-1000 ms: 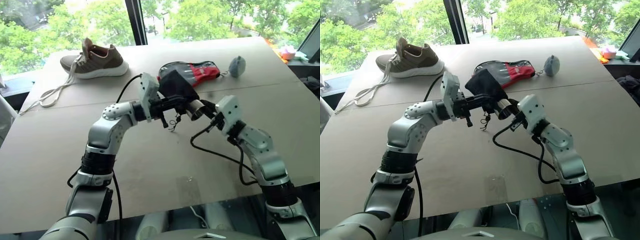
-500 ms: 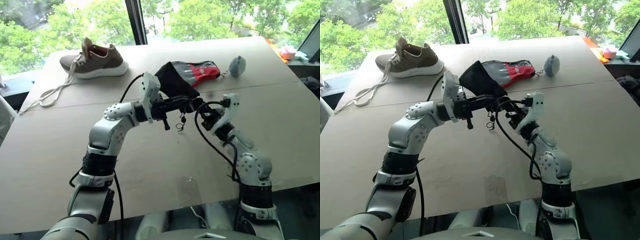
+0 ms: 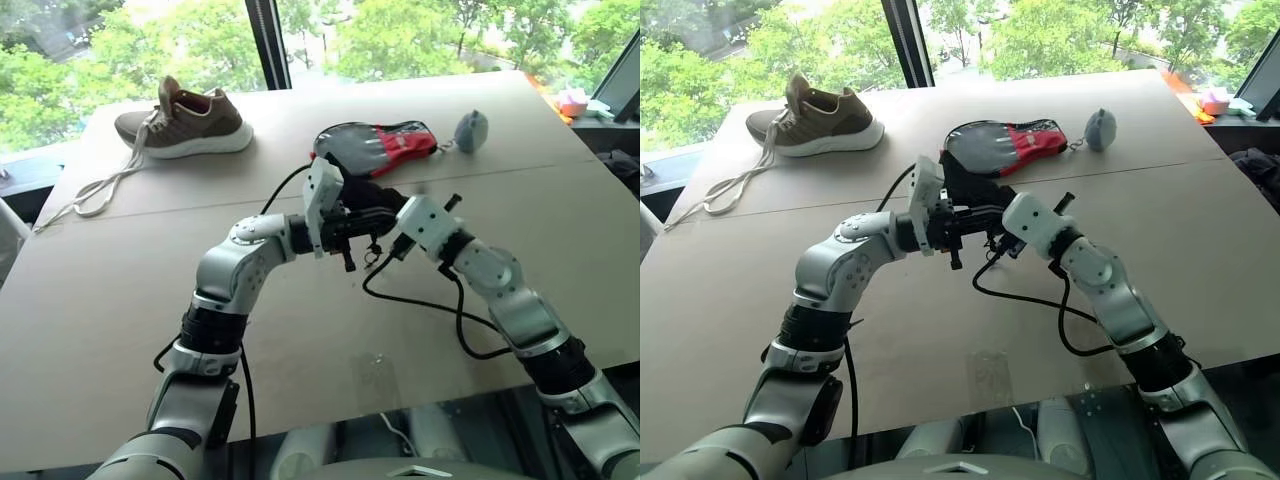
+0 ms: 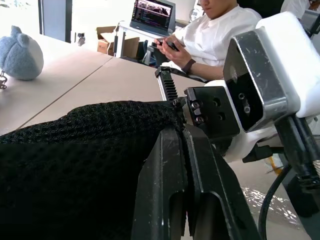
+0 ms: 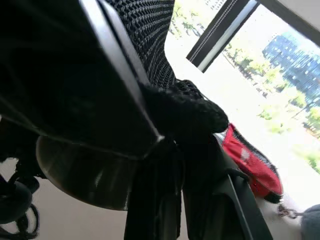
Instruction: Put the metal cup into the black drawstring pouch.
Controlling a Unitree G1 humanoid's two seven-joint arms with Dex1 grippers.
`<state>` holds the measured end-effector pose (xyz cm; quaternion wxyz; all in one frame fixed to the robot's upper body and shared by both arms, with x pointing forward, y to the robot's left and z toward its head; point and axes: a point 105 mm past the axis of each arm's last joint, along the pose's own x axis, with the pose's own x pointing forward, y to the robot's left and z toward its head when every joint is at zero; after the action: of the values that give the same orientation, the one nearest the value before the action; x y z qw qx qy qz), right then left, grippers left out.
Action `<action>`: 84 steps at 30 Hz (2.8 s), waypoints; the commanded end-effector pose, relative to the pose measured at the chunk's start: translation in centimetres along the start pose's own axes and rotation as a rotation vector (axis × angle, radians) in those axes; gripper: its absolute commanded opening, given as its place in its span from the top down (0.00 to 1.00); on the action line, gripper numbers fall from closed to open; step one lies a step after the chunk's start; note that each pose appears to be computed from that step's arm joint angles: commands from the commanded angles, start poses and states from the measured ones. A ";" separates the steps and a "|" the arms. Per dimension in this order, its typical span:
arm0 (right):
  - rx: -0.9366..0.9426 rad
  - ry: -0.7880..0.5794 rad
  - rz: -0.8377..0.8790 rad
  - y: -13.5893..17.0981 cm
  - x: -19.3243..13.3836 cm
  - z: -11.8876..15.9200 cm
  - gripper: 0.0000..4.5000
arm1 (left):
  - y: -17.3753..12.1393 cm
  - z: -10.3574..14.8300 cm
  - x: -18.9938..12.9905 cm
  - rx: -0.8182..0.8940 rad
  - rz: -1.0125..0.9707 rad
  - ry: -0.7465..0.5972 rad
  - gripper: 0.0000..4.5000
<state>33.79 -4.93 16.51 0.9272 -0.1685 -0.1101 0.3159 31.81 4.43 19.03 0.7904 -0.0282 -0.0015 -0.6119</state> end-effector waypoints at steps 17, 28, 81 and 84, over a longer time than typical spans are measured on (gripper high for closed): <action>1.412 -0.050 -0.284 -2.9 -0.6 -0.3 0.99 | -1.5 1.1 0.5 -0.032 -0.033 -0.063 1.00; 0.056 0.133 -0.102 -1.8 -1.4 -2.0 0.99 | 0.0 4.4 0.8 -0.199 0.049 -0.239 1.00; 0.457 0.221 0.119 2.0 -3.5 -3.2 0.00 | 2.9 4.0 3.3 -0.277 0.220 -0.267 1.00; 0.423 0.209 0.099 1.8 -3.0 -3.2 0.00 | 3.0 4.1 3.2 -0.280 0.225 -0.271 1.00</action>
<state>30.99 -6.06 11.34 0.9273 0.0018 0.0947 0.3622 36.16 2.28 21.15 0.8392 -0.2259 0.0174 -0.4944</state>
